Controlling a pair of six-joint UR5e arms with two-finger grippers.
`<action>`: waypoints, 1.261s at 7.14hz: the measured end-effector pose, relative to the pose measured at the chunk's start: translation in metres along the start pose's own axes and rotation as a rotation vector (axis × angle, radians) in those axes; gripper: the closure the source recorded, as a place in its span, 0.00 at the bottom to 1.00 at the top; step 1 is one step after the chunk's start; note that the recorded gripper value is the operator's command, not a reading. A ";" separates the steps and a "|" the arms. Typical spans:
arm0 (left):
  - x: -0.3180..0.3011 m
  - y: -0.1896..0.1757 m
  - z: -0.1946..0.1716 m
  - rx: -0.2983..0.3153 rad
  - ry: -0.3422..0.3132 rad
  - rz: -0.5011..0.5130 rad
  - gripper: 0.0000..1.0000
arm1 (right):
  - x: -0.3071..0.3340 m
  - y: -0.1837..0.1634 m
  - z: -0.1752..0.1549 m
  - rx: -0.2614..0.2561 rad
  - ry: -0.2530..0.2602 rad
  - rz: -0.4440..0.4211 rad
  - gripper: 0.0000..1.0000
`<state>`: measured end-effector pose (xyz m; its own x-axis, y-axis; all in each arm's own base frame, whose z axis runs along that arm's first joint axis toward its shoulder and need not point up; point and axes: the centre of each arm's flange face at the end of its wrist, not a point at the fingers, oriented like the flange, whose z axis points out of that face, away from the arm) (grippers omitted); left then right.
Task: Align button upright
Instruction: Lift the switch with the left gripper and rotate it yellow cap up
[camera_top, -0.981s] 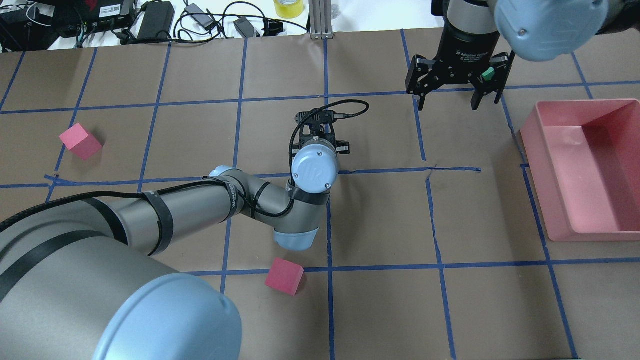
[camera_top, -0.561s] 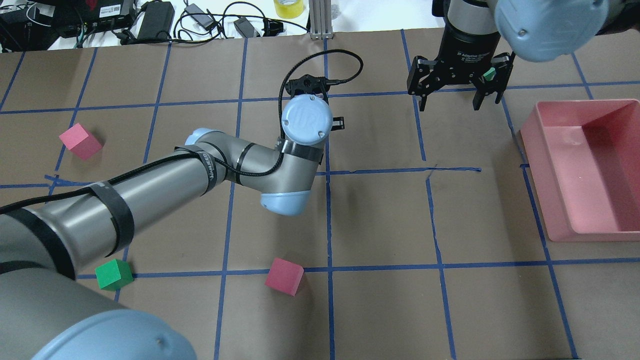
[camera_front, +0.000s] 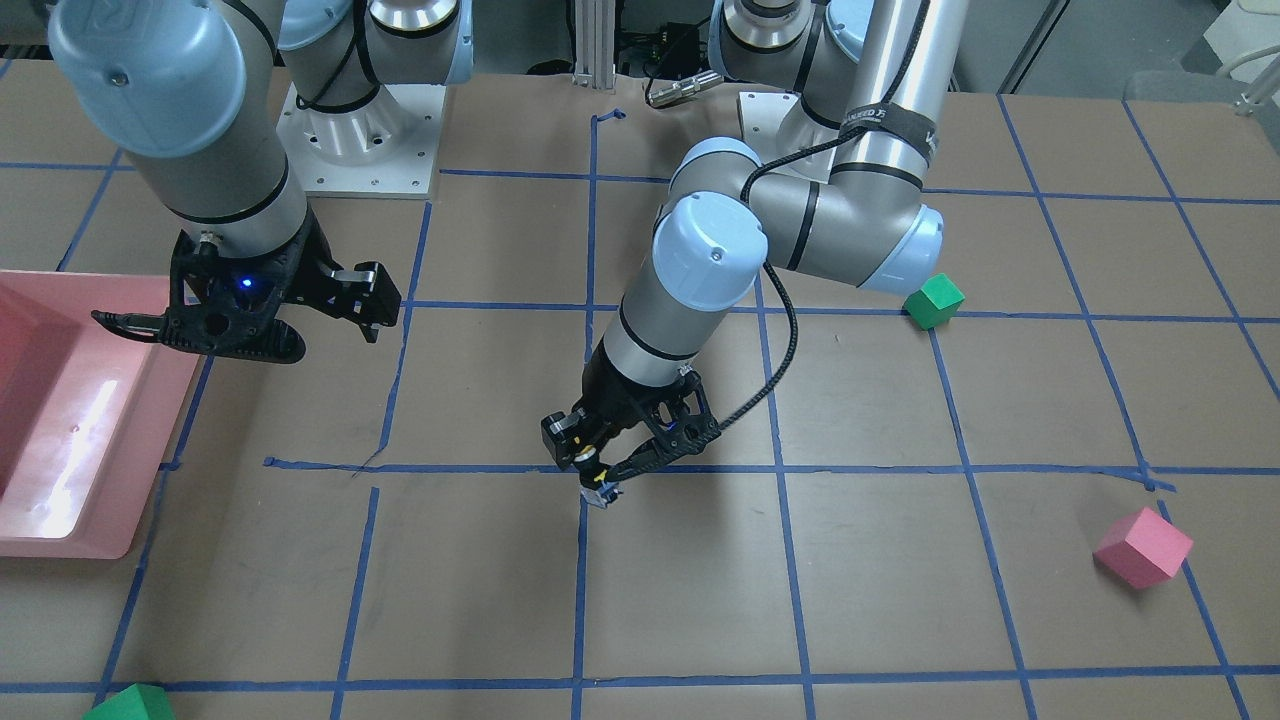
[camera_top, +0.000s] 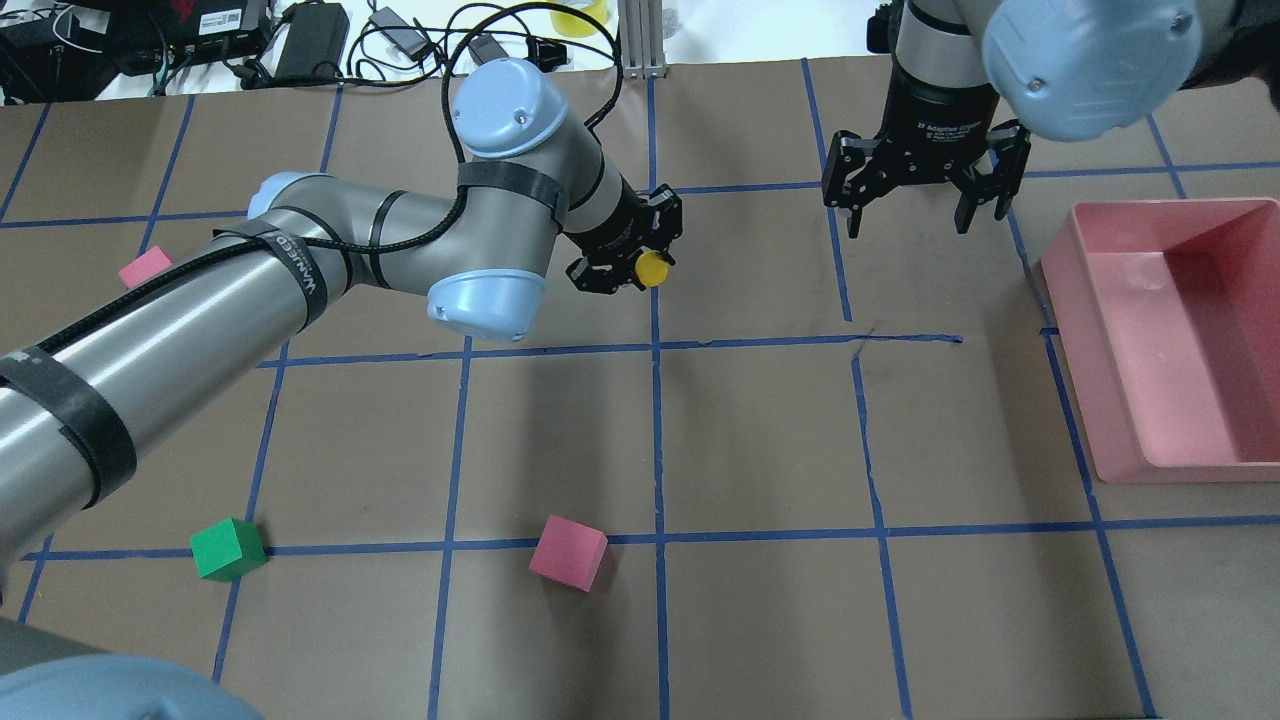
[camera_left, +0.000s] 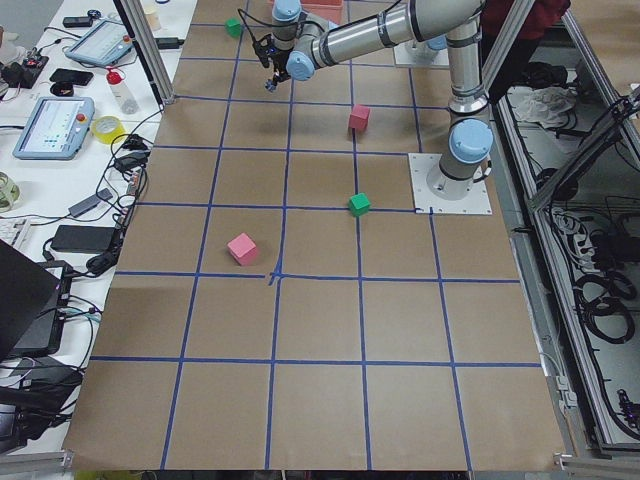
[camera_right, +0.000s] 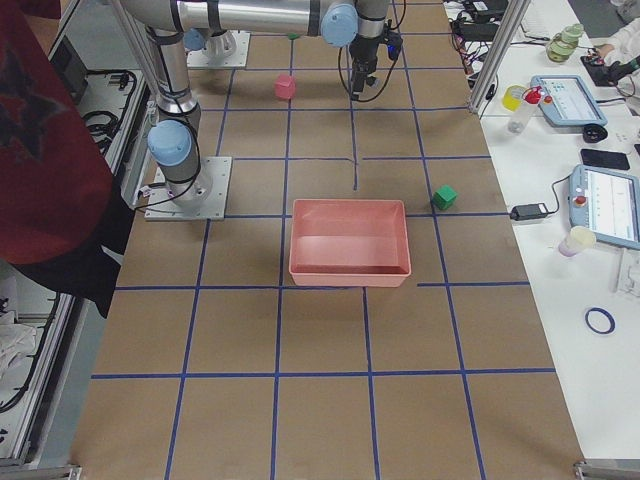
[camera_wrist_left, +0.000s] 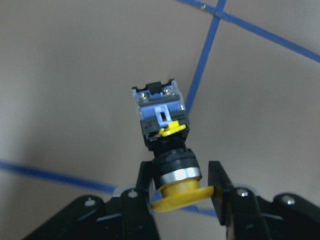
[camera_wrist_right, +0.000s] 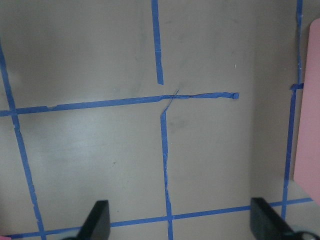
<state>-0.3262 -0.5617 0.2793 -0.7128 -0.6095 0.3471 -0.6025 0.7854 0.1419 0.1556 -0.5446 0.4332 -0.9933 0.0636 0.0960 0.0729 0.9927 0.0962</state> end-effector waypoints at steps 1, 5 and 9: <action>-0.003 -0.003 0.005 -0.095 0.016 -0.157 1.00 | 0.000 0.000 0.000 0.000 0.002 0.000 0.00; -0.042 -0.063 0.020 -0.470 0.074 -0.479 1.00 | -0.002 0.001 0.002 -0.003 0.004 -0.004 0.00; -0.057 -0.067 0.050 -0.511 0.062 -0.437 1.00 | -0.002 0.001 0.002 -0.004 0.005 -0.004 0.00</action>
<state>-0.2631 -0.5849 0.2038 -0.4107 -0.8876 0.2085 -0.5747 0.4296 0.6966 0.1577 -0.5436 0.4308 -0.9932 0.0587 0.1005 0.0688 0.9925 0.1007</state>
